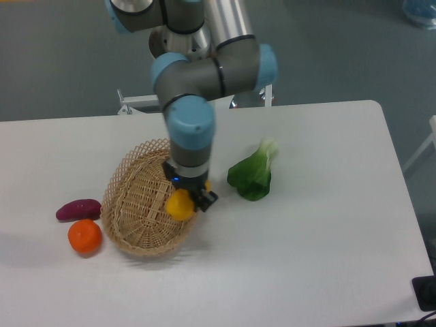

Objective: Place the mango in the basket
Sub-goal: 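Carry the held yellow mango over toward the wicker basket, then lower the mango into the basket and open the gripper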

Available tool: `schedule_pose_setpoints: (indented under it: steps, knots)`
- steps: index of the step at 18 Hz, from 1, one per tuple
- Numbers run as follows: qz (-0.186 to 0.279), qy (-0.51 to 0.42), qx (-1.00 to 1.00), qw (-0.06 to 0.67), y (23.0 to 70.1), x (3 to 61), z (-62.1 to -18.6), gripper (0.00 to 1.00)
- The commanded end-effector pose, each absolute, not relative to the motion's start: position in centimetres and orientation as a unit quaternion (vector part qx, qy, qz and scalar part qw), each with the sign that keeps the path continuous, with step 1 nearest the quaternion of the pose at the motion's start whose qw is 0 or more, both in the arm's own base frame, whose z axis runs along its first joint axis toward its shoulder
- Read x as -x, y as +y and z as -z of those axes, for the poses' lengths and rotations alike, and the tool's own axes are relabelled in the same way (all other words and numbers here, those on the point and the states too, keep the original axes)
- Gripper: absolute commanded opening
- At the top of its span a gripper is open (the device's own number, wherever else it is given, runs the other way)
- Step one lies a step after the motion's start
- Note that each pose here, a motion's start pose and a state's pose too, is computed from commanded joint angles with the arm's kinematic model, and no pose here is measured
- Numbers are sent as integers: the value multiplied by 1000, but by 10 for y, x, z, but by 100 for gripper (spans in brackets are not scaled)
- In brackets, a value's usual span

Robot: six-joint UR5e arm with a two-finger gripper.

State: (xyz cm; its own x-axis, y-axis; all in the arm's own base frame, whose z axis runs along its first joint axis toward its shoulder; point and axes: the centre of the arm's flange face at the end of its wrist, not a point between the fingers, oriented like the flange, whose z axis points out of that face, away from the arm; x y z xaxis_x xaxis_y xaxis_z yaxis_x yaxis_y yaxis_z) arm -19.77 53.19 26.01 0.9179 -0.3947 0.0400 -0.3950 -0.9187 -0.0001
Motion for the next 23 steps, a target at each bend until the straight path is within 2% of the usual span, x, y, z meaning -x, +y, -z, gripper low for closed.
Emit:
schedule_pose_setpoints:
  steps: [8,13,14,15,17,18,23]
  knots:
    - [-33,-224,-974,31,535,143,-235,44]
    - [-46,-234,-970,46,530,116,-218,50]
    - [-46,-235,-970,46,530,115,-218,53]
    - [-46,-241,-968,46,530,115,-218,62]
    - [-45,-238,-969,44,531,115,-219,97]
    - [-46,-237,-969,45,531,115,-218,100]
    - [-24,-236,-971,19,538,119,-226,100]
